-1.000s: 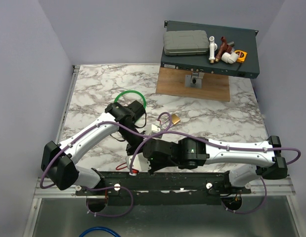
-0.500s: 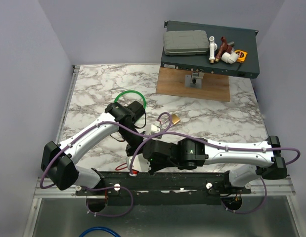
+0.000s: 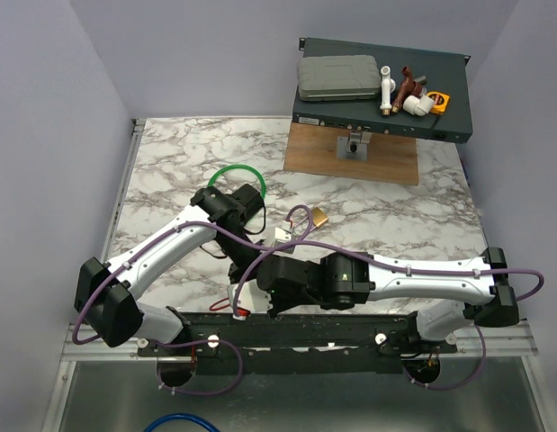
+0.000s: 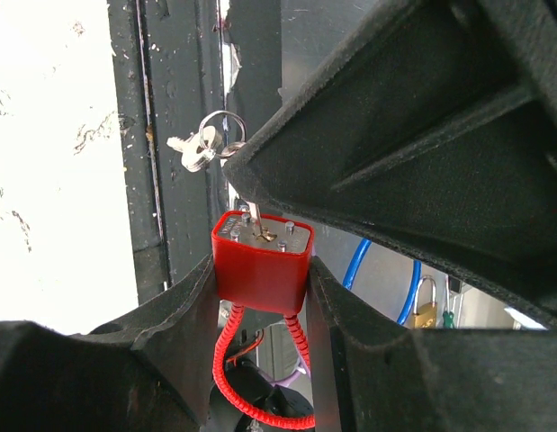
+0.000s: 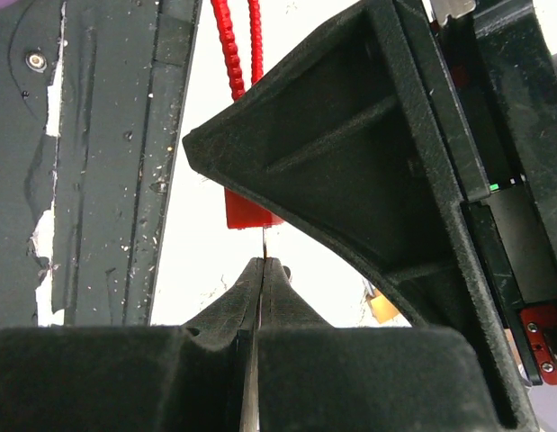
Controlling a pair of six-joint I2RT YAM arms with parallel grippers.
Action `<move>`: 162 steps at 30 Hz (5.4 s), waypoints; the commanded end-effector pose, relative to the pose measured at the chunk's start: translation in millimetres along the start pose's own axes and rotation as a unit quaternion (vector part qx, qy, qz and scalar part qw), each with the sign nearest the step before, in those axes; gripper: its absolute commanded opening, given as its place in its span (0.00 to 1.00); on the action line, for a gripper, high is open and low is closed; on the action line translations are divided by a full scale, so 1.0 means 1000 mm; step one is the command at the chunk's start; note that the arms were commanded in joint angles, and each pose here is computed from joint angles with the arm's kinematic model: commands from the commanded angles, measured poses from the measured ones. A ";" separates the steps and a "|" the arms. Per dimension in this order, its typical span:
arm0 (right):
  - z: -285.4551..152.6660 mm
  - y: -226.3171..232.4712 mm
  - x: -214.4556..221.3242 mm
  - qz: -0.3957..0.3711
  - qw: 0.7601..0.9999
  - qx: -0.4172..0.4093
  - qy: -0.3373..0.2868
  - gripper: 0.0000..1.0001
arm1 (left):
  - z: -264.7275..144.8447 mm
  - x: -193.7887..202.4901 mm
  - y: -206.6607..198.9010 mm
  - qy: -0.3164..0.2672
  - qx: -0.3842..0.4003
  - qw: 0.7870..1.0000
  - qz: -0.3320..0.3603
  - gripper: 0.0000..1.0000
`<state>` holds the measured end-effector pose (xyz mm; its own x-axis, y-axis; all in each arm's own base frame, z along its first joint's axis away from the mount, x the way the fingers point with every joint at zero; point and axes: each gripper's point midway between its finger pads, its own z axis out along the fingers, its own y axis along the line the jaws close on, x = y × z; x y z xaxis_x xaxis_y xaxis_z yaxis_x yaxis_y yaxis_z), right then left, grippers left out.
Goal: Unlock with the key
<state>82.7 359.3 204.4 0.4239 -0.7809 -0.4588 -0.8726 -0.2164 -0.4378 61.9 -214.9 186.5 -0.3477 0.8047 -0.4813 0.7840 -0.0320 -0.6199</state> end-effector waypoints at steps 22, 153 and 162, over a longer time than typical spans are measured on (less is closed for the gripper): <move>-0.003 -0.003 -0.017 0.015 1.000 0.002 -0.017 0.00 | 0.000 -0.003 0.011 -0.010 -0.031 0.999 -0.014 0.00; -0.076 -0.009 0.002 0.062 0.984 0.074 -0.147 0.01 | -0.029 -0.015 -0.082 -0.157 0.105 0.975 0.117 0.00; -0.068 0.007 0.001 0.010 0.993 0.030 -0.112 0.01 | -0.025 -0.020 -0.068 -0.142 0.118 0.980 0.074 0.00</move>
<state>71.8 323.8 258.9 0.4065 -0.6157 -0.6750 -0.8792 -0.0625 -0.4724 35.9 -213.6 239.9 -0.3129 0.5934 -0.7416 0.7635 -0.3073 -0.5680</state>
